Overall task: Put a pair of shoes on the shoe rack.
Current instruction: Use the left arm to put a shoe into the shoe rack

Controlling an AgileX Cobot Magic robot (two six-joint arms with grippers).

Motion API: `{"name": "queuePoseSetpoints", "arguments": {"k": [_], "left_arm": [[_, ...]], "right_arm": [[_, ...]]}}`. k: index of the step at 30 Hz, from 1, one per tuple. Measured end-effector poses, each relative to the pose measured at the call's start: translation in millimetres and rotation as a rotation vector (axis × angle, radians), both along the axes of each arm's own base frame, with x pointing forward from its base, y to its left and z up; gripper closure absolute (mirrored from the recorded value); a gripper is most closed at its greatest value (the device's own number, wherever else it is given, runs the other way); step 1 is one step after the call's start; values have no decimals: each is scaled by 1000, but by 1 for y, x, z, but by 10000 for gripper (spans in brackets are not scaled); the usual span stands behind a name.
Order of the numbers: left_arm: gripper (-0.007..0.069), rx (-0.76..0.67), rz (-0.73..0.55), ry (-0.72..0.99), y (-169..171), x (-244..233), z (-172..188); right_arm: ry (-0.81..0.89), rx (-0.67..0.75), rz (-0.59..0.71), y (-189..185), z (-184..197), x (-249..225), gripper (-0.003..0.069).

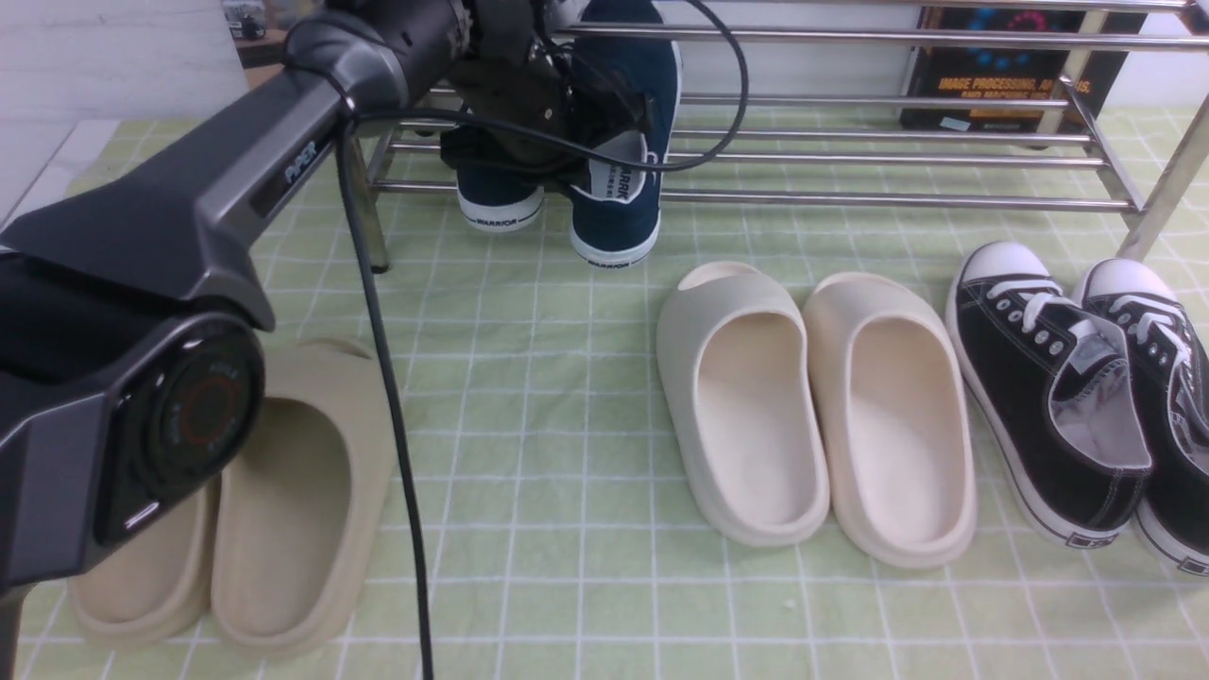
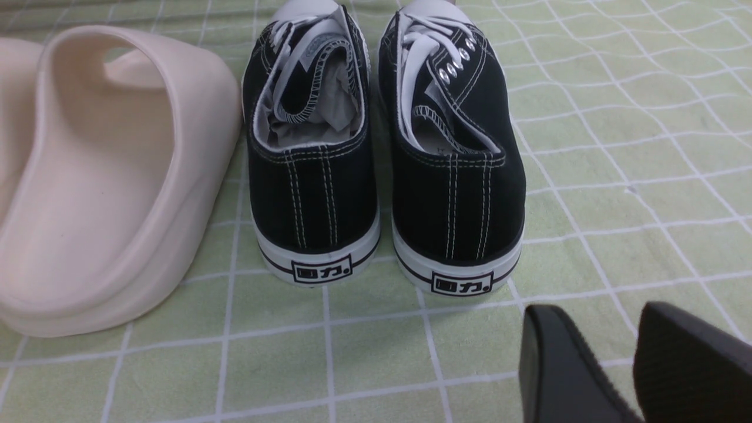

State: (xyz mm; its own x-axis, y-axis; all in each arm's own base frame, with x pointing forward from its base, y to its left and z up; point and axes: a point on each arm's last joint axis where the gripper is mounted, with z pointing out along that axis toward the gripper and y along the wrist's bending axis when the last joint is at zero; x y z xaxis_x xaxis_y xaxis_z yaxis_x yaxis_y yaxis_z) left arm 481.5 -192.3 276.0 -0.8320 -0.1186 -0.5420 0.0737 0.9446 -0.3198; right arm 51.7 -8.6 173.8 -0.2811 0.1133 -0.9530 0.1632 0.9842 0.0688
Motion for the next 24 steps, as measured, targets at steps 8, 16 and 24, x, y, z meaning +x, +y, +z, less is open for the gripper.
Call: {"name": "queuePoseSetpoints", "arguments": {"k": [8, 16, 24], "left_arm": [[631, -8, 21, 5, 2, 5, -9], [593, -52, 38, -16, 0, 8, -8], [445, -76, 49, -71, 1, 8, 6]], "right_arm": [[0, 0, 0, 0, 0, 0, 420], [0, 0, 0, 0, 0, 0, 420], [0, 0, 0, 0, 0, 0, 420]]}}
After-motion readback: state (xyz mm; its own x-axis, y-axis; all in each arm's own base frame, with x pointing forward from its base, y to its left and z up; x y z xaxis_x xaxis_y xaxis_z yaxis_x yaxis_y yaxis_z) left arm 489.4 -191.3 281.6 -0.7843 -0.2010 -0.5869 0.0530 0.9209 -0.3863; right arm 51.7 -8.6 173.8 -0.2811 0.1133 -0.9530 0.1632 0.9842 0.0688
